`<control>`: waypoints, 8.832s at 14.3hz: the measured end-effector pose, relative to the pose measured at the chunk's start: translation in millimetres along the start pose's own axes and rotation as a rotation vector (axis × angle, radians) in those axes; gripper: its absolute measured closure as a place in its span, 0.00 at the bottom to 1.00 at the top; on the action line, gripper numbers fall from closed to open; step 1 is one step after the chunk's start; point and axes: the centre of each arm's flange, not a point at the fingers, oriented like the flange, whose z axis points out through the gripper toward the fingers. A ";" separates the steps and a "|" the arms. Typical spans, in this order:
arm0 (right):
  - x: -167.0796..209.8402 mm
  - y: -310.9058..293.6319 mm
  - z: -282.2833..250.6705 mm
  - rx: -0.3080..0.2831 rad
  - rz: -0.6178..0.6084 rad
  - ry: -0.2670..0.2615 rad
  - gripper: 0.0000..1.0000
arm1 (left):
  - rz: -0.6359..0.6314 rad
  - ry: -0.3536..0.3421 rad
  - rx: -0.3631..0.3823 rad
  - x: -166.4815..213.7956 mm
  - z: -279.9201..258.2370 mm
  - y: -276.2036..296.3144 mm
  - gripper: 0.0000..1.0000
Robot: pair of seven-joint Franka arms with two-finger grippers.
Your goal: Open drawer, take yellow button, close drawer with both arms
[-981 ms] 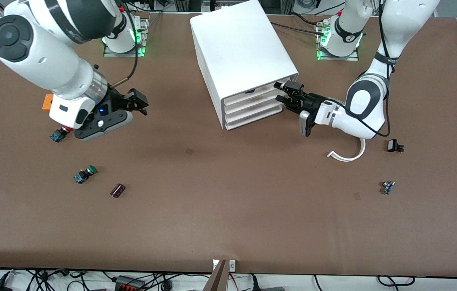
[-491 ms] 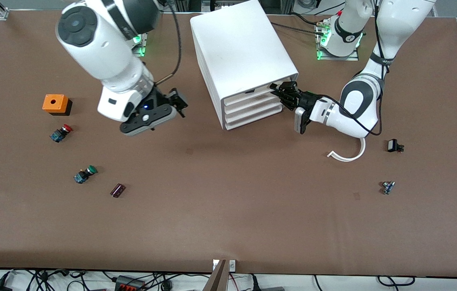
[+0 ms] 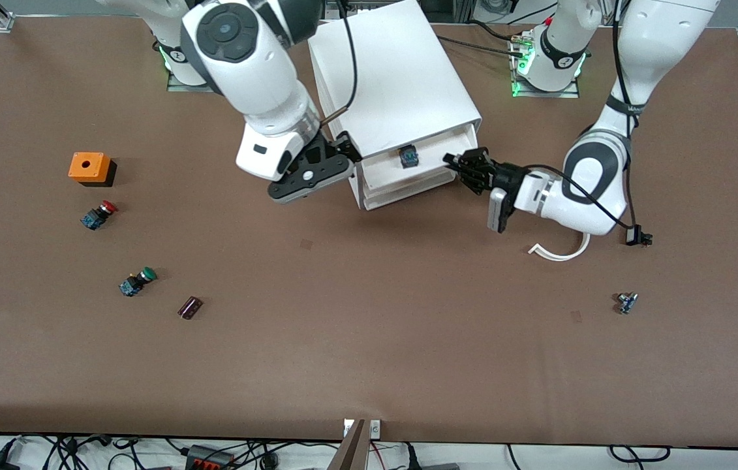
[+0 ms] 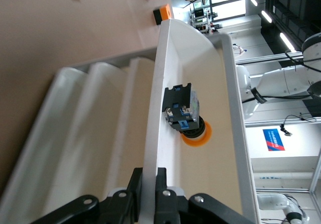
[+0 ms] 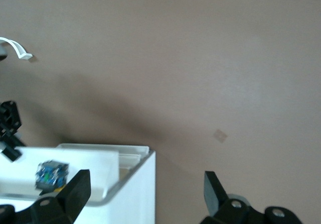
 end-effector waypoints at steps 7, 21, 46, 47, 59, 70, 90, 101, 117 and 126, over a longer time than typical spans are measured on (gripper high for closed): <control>-8.1 -70.8 34.5 0.018 -0.030 0.016 0.09 | 0.046 0.036 0.031 34.5 -53.6 -23.8 0.81; -12.5 -154.7 101.6 -0.006 0.018 0.082 0.14 | -0.276 -0.180 0.471 59.8 -164.3 70.9 0.00; -13.8 -163.9 154.3 -0.005 0.108 0.089 0.56 | -0.519 -0.140 1.174 106.8 -210.1 172.6 0.00; -13.7 -163.8 154.1 -0.005 0.108 0.089 0.56 | -0.523 -0.133 1.164 107.4 -208.7 173.0 0.00; 25.0 -100.7 52.2 -0.051 0.212 0.078 0.56 | -0.772 0.192 1.082 134.4 -144.7 165.4 0.00; 63.4 175.0 80.9 -0.174 0.188 -0.212 0.56 | -0.850 0.409 1.131 126.2 26.8 115.1 0.00; -16.4 315.0 263.2 -0.153 0.123 -0.368 0.56 | -0.964 0.271 1.183 72.9 189.5 148.9 0.00; 13.7 305.2 181.6 -0.151 0.119 -0.309 0.00 | -0.963 0.250 1.196 70.7 190.4 153.1 0.00; 0.5 377.5 -63.8 -0.201 0.286 -0.193 0.00 | -0.633 0.016 1.390 97.7 -119.7 208.9 0.00; -24.8 419.5 -138.0 -0.203 0.367 -0.085 0.00 | -0.551 0.033 1.211 5.4 -238.7 245.5 0.00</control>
